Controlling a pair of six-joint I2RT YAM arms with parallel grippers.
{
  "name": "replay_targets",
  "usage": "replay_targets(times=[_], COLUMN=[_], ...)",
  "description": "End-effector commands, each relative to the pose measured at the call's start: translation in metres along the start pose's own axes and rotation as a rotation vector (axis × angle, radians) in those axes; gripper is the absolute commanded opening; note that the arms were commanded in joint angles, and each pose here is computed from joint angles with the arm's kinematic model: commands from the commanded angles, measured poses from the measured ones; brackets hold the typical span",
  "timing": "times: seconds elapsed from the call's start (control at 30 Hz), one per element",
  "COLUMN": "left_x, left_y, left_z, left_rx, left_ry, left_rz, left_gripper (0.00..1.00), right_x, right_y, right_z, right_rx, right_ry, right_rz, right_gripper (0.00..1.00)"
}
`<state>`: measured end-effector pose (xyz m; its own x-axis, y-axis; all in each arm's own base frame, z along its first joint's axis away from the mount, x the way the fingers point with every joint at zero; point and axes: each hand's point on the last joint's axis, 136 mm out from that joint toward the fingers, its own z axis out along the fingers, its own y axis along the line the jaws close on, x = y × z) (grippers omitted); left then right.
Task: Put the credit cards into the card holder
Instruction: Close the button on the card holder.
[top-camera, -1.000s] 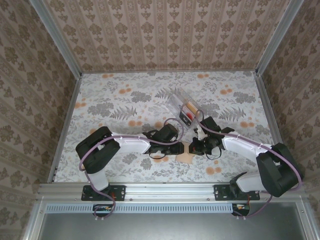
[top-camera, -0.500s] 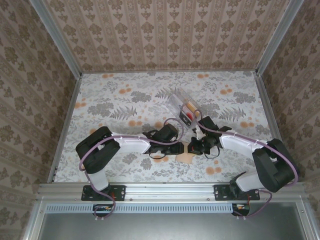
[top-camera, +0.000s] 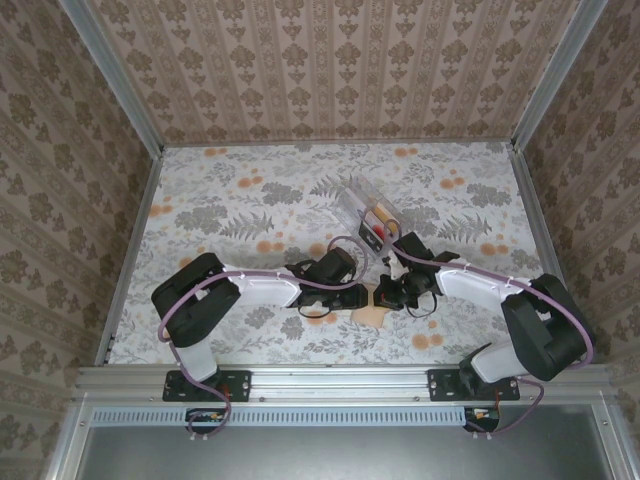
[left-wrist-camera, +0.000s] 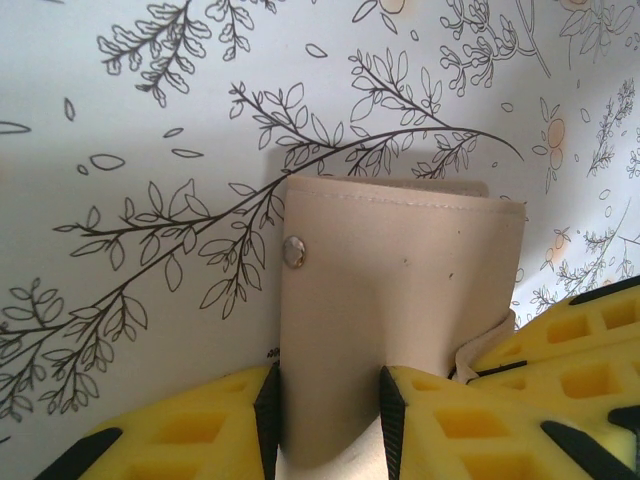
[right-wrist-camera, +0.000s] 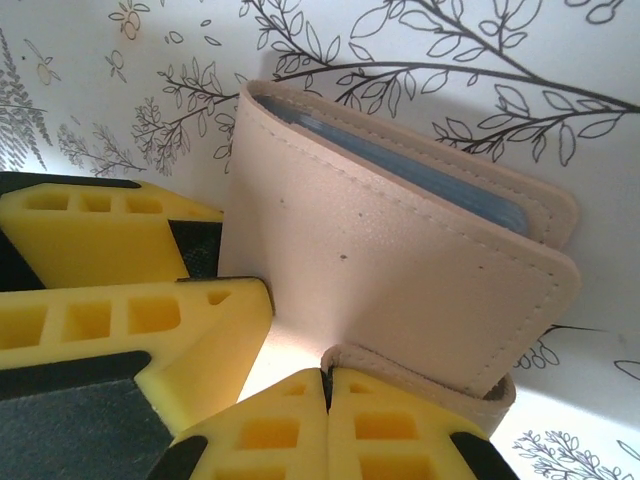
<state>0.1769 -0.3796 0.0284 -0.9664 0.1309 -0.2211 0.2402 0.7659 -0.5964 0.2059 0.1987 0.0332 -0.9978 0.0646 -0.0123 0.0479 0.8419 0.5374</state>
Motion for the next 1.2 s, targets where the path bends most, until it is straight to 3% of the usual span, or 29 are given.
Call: replay_targets(times=[0.0, 0.8, 1.17], left_x=[0.000, 0.000, 0.000], left_y=[-0.007, -0.014, -0.005], left_z=[0.004, -0.003, -0.003], left_rx=[0.018, 0.051, 0.016], left_ry=[-0.001, -0.006, -0.019], left_rz=[-0.004, -0.016, -0.040], left_gripper=[0.34, 0.33, 0.32], right_x=[0.021, 0.007, -0.009], right_y=[-0.035, -0.036, 0.013], right_z=[0.013, 0.006, -0.022], right_rx=[0.145, 0.230, 0.046], right_ry=[0.066, 0.024, -0.084], right_rz=[0.045, 0.018, -0.003], right_gripper=[0.00, 0.01, 0.26])
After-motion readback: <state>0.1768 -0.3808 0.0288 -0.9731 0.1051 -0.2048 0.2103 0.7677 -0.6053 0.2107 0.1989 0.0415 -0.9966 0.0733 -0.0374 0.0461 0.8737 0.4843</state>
